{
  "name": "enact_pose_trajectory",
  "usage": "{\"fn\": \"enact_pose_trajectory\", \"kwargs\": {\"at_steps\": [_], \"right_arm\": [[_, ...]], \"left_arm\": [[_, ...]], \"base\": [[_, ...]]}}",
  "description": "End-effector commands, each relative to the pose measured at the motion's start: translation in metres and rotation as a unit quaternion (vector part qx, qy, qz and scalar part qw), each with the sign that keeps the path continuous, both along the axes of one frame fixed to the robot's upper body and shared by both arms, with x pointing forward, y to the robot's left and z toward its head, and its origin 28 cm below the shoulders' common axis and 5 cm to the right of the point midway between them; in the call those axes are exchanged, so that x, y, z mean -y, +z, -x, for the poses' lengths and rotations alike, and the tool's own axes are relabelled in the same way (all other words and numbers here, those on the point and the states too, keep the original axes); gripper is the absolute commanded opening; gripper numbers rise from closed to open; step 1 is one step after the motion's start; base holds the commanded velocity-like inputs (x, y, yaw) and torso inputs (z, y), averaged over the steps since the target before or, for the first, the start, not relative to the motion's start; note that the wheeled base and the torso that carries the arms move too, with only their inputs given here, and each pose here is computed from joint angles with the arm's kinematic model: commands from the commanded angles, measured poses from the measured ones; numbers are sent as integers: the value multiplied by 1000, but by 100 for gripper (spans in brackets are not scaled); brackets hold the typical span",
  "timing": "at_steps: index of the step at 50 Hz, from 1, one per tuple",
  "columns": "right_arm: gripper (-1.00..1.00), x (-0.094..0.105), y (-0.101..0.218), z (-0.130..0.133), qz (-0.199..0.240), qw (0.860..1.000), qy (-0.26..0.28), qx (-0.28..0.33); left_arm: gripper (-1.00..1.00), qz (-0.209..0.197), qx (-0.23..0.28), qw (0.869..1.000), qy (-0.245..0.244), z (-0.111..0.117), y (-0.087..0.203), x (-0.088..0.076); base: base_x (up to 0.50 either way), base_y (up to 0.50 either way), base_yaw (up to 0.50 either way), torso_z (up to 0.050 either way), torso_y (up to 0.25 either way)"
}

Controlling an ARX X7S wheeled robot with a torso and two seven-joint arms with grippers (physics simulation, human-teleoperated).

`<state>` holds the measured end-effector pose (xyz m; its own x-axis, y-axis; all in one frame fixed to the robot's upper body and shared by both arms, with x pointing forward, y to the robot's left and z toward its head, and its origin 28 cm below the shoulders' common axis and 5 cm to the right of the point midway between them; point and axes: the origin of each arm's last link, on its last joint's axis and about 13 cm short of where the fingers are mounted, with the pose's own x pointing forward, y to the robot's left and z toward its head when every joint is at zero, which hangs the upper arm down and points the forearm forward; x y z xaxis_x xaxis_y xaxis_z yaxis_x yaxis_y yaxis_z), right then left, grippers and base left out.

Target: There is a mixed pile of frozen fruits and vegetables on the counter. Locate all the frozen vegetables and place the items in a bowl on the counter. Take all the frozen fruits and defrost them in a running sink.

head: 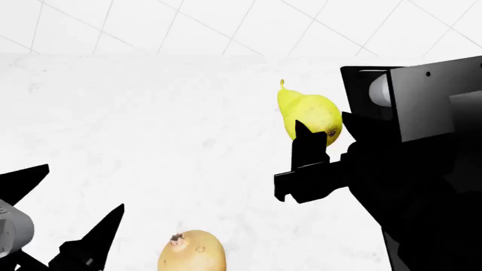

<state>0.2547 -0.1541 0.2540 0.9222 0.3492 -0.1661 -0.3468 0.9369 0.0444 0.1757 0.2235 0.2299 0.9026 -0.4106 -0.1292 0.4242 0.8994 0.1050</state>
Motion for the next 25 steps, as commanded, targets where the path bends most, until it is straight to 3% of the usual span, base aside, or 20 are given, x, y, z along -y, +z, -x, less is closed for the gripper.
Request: {"fn": "enact_pose_trajectory", "kwargs": {"at_steps": [1,25], "right_arm": [[-100,4,8,12,-10,1000,3,29],[-100,1,-4,12,-13,1000,13,16]], "left_arm": [[100,16,-8,998,-61,7,-3,15],[100,-16,-29,995,-90,4,-30,36]], "base": [[0,0,0,0,0],[0,0,0,0,0]]}}
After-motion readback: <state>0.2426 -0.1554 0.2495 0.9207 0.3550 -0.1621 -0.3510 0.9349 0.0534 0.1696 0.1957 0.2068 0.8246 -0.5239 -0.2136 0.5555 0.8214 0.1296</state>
